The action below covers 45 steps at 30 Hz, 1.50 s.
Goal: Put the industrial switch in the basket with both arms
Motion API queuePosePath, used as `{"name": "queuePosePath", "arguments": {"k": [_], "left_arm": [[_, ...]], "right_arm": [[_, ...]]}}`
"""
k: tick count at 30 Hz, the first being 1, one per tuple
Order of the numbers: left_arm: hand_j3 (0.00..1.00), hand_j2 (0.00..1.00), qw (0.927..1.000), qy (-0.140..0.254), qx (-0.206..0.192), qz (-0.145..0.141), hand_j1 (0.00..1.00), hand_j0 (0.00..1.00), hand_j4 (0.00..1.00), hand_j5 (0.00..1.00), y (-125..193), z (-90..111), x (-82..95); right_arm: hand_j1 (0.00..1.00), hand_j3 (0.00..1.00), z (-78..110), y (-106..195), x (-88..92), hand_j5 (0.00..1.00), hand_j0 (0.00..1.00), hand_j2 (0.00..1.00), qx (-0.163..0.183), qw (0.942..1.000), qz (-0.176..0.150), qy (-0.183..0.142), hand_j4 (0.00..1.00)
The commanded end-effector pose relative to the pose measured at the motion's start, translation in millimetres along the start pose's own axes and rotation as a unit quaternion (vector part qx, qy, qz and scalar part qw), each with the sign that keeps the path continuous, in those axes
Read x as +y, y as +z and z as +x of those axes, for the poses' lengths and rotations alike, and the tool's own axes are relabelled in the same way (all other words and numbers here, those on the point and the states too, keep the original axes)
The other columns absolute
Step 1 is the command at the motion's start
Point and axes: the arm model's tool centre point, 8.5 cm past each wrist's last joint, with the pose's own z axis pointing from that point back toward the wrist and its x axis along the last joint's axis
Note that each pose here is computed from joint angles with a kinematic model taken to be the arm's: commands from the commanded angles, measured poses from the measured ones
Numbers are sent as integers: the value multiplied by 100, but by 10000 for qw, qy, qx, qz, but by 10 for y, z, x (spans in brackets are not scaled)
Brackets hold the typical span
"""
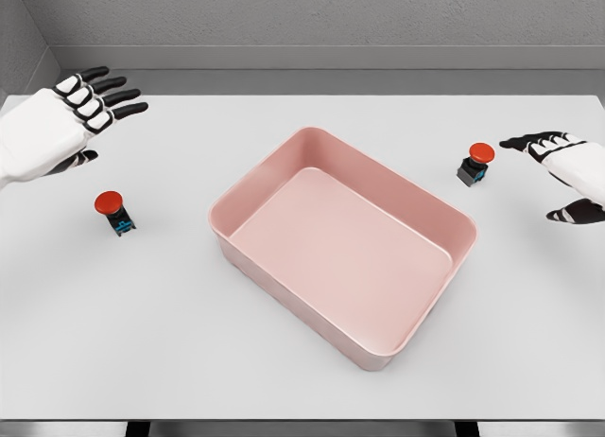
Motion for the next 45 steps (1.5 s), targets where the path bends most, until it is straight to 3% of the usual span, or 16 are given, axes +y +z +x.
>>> {"name": "queuePosePath", "arguments": {"k": [1,7,9,10,12,16,20,25,29,32,34,37,40,45], "left_arm": [[100,100,10000,25,4,10,100,100,100,100,8,-3,5],[100,100,10000,60,-54,-48,100,100,100,100,0,33,-36],[100,100,9998,-39,-52,-181,100,100,100,100,66,-12,-11],[100,100,9995,-115,-63,-285,100,100,100,100,99,-37,9],[100,100,9965,-139,-79,-825,100,100,100,100,107,-36,-53],[100,100,9923,-187,-91,-1223,100,100,100,100,104,-42,-88],[100,100,9870,-392,-158,-1553,100,100,100,100,151,-73,24],[100,100,9752,-482,-357,-2129,100,100,100,100,99,43,-14],[100,100,9746,-496,-424,-2140,100,100,100,100,80,83,-15],[100,100,9702,-528,-496,-2313,100,100,100,100,62,132,-28],[100,100,9687,-519,-502,-2376,100,100,100,100,61,143,-46],[100,100,9630,-617,-527,-2570,100,100,100,100,67,153,-69],[100,100,9618,-657,-533,-2602,100,100,100,100,72,155,-79],[100,100,9595,-741,-597,-2652,100,100,100,100,58,199,-120]], "right_arm": [[100,100,0,2,-2,100,100,100,-3,10000,2,0,100],[100,100,7,-87,-185,100,100,100,1,9998,-165,82,100],[100,100,-24,-166,-163,100,100,100,342,9991,242,16,100],[100,100,7,-225,-171,100,100,100,352,9987,365,3,100],[100,100,90,-384,-155,100,100,100,341,9966,745,-44,100],[100,100,191,-704,-96,100,100,100,195,9889,1472,-62,100],[100,100,216,-1095,45,100,100,100,186,9833,1806,-90,100],[100,100,114,-1120,-39,100,100,100,322,9845,1724,-83,100],[100,100,-11,-1182,-247,100,100,100,521,9864,1553,-100,100],[100,100,-6,-1209,-272,100,100,100,530,9866,1541,-85,100],[100,100,43,-1267,-252,100,100,100,657,9817,1772,-224,100],[100,100,38,-1306,-261,100,100,100,705,9816,1752,-283,100],[100,100,91,-1456,-300,100,100,100,719,9813,1762,-292,100],[100,100,16,-1475,-232,100,100,100,824,9786,1855,-337,100]]}}
